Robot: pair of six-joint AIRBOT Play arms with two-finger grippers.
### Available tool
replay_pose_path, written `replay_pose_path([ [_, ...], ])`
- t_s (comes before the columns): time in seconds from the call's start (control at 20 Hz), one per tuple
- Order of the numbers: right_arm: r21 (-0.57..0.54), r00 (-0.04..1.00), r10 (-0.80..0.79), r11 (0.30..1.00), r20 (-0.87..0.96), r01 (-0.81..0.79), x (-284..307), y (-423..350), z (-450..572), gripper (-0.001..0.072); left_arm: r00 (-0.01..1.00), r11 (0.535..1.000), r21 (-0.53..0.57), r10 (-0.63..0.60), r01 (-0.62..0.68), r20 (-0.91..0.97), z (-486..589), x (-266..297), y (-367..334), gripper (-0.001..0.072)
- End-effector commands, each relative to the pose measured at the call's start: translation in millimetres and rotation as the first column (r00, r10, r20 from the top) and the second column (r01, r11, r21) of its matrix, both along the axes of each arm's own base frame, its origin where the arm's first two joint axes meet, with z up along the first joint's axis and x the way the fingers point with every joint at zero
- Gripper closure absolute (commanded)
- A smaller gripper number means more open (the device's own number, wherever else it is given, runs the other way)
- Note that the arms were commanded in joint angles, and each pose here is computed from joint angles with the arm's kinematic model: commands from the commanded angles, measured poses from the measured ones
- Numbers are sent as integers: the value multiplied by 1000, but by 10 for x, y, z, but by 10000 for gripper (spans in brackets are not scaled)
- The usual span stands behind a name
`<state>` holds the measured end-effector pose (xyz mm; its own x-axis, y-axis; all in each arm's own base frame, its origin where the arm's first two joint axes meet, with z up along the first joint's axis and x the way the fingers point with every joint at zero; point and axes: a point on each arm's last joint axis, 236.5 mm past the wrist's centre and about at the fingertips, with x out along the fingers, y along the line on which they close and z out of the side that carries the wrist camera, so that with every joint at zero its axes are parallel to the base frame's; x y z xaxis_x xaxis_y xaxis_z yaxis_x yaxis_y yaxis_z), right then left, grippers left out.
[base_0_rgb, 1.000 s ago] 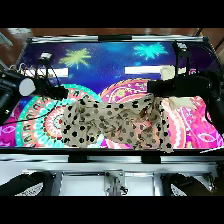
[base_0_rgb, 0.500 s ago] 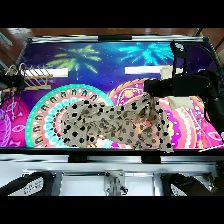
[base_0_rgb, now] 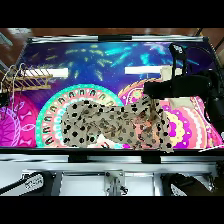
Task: Fold the shirts.
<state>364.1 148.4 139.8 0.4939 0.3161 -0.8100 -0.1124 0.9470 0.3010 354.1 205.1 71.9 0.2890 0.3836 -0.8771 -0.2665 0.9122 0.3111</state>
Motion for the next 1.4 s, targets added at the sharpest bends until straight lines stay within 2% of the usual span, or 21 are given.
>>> replay_pose_path([
  [0.0, -8, 1000, 1, 1000, -5, -1, -11, -14, -12, 634, 998, 999, -13, 47, -48, -49, -348, -59, 277, 71],
  [0.2, -11, 1000, -4, 1000, -5, 4, -7, -25, -14, 634, 990, 999, -45, 15, -22, -138, -768, -14, 300, 71],
  [0.6, -8, 1000, -13, 1000, -8, 13, -7, -28, -15, 634, 986, 998, -59, 7, -18, -169, -1208, 98, 430, 71],
  [0.7, -7, 1000, -13, 1000, -9, 13, -8, -27, -16, 634, 980, 997, -74, 9, -24, -200, -1356, 65, 435, 101],
  [1.05, -4, 1000, -21, 1000, -20, 21, -24, -30, -26, 634, 978, 995, -85, 25, -43, -209, -1575, 51, 549, 110],
  [1.2, 0, 999, -27, 1000, -22, 27, -24, -29, -26, 634, 972, 994, -112, -22, -5, -235, -1693, 50, 494, 118],
  [1.25, 0, 999, -27, 1000, -23, 27, -24, -28, -26, 634, 972, 993, -115, -20, -7, -235, -1709, 52, 488, 168],
  [1.3, 1, 999, -28, 1000, -24, 28, -26, -27, -27, 634, 973, 994, -113, -22, -4, -229, -1712, 67, 496, 248],
  [1.35, 3, 999, -28, 1000, -28, 28, -33, -24, -29, 634, 975, 994, -109, -23, -1, -221, -1706, 89, 504, 249],
])
